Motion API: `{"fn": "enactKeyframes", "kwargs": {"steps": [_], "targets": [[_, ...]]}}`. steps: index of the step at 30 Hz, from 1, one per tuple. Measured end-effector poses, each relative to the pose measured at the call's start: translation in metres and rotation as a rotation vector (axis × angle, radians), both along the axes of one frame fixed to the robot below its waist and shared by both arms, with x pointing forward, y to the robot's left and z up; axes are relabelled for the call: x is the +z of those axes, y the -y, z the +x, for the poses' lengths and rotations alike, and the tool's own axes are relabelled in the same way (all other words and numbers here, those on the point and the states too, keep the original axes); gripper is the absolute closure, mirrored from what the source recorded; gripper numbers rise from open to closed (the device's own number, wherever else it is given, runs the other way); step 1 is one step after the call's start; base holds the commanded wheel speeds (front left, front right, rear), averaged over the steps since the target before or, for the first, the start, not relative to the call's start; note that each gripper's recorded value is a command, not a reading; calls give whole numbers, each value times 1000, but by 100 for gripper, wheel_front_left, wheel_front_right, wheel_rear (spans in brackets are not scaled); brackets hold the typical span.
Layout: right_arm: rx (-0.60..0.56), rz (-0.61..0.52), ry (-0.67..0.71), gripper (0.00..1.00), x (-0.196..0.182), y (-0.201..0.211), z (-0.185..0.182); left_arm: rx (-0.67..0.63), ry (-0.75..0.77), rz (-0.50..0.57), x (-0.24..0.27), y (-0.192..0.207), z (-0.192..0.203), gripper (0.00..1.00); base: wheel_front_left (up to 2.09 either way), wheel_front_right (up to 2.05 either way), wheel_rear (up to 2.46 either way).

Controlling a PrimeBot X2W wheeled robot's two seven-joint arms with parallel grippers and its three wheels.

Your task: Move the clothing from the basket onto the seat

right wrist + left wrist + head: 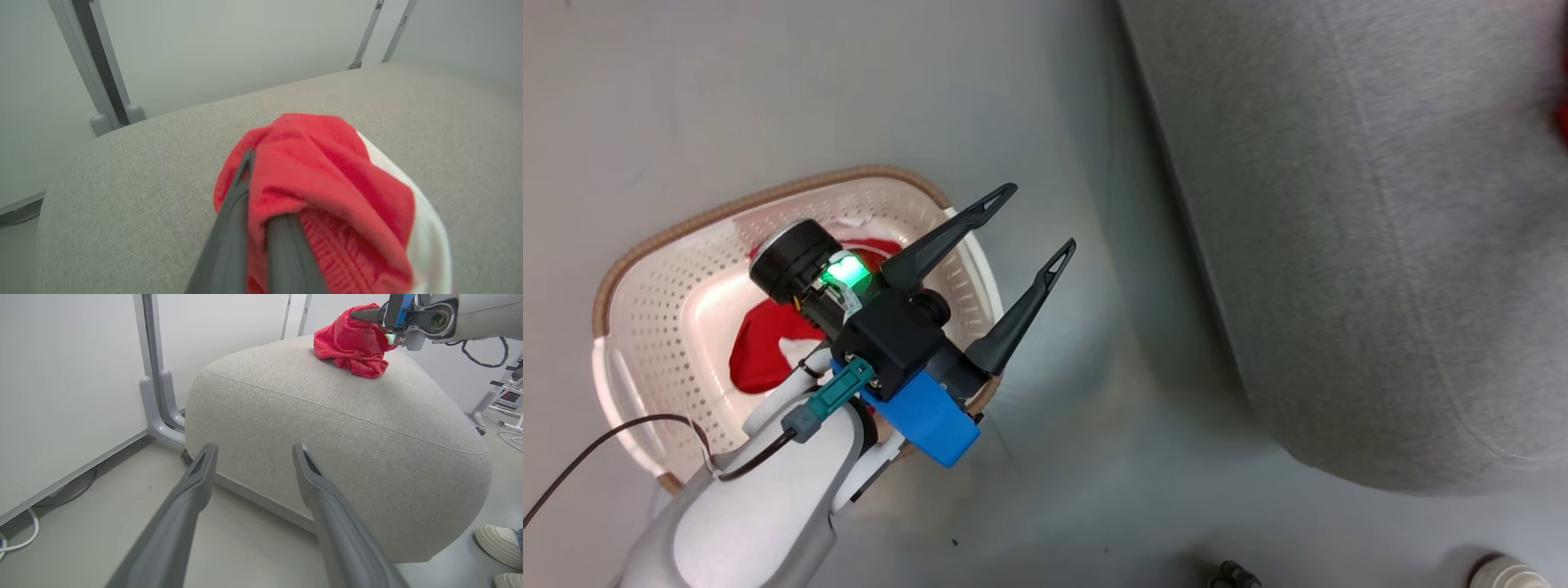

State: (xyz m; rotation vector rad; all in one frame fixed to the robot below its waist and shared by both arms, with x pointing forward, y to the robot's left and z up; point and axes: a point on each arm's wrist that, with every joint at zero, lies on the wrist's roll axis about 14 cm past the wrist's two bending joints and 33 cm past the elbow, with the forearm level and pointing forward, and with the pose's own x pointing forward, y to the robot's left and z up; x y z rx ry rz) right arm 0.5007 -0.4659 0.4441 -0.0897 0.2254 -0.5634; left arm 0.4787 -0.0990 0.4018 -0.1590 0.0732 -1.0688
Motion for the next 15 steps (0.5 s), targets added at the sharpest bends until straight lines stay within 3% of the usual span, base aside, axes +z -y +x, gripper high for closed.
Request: {"fn": "enactKeyframes", "kwargs": {"steps": [4,5,7,8,15], "targets": [[10,39,-49,100,-33,-12,4,28,-17,9,-10,-10,3,0,0,0,0],[25,38,-69,92,-42,-17,6,44,-22,9,-12,-15,4,0,0,0,0],[32,37,-76,27,-43,-19,6,49,-27,8,-12,-16,3,0,0,0,0],[37,35,-74,0,-42,-21,6,50,-28,5,-10,-16,1,0,0,0,0],[63,20,-102,0,-33,-25,-13,69,-41,-7,3,-18,-12,0,0,0,0]]}}
